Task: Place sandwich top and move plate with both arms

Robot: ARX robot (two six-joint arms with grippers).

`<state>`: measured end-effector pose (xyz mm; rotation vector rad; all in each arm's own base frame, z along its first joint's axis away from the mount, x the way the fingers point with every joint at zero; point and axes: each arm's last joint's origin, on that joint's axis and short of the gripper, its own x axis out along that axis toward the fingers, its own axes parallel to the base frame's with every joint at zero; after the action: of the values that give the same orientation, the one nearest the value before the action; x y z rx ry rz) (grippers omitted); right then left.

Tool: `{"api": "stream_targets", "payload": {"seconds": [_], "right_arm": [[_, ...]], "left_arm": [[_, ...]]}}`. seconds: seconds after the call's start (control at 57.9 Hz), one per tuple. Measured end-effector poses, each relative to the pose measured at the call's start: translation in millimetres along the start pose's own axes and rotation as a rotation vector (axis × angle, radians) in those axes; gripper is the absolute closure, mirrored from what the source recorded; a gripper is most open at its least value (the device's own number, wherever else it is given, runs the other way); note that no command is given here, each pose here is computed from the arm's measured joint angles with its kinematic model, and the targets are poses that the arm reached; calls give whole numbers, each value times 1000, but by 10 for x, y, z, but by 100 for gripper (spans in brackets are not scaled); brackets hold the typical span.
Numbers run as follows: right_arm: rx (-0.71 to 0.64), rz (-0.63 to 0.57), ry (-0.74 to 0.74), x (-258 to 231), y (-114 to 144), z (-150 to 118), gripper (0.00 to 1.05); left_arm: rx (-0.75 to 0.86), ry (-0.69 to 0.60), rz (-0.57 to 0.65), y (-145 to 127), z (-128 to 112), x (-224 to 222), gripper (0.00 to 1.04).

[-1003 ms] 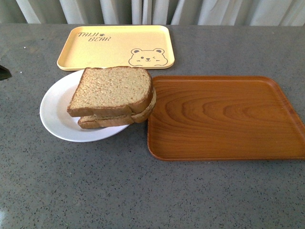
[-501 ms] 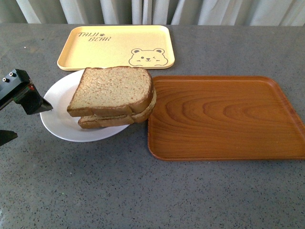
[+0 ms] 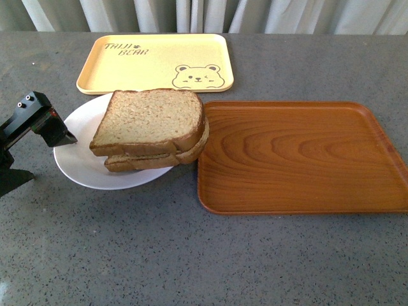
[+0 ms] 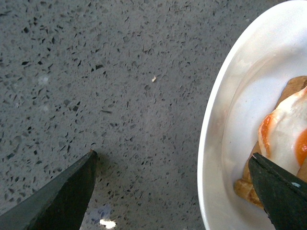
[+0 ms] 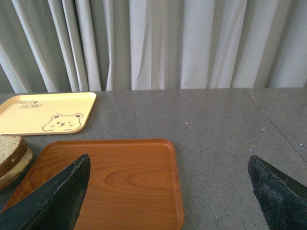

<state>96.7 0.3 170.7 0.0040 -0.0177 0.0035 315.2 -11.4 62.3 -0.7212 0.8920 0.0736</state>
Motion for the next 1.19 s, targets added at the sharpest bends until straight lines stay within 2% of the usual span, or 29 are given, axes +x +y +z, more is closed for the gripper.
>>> {"api": "stream_targets", "payload": {"seconds": [0.501,0.968,1.193], "right_arm": [[0,0,0,0,0,0,9],[0,0,0,0,0,0,9],[0,0,0,0,0,0,9]], "left_arm": [[-100,-3,-92,-43,-9,151,9],[-136,80,-198,-126,-81,261,9],[-146,96,-208,-128,-94,284,9]]}}
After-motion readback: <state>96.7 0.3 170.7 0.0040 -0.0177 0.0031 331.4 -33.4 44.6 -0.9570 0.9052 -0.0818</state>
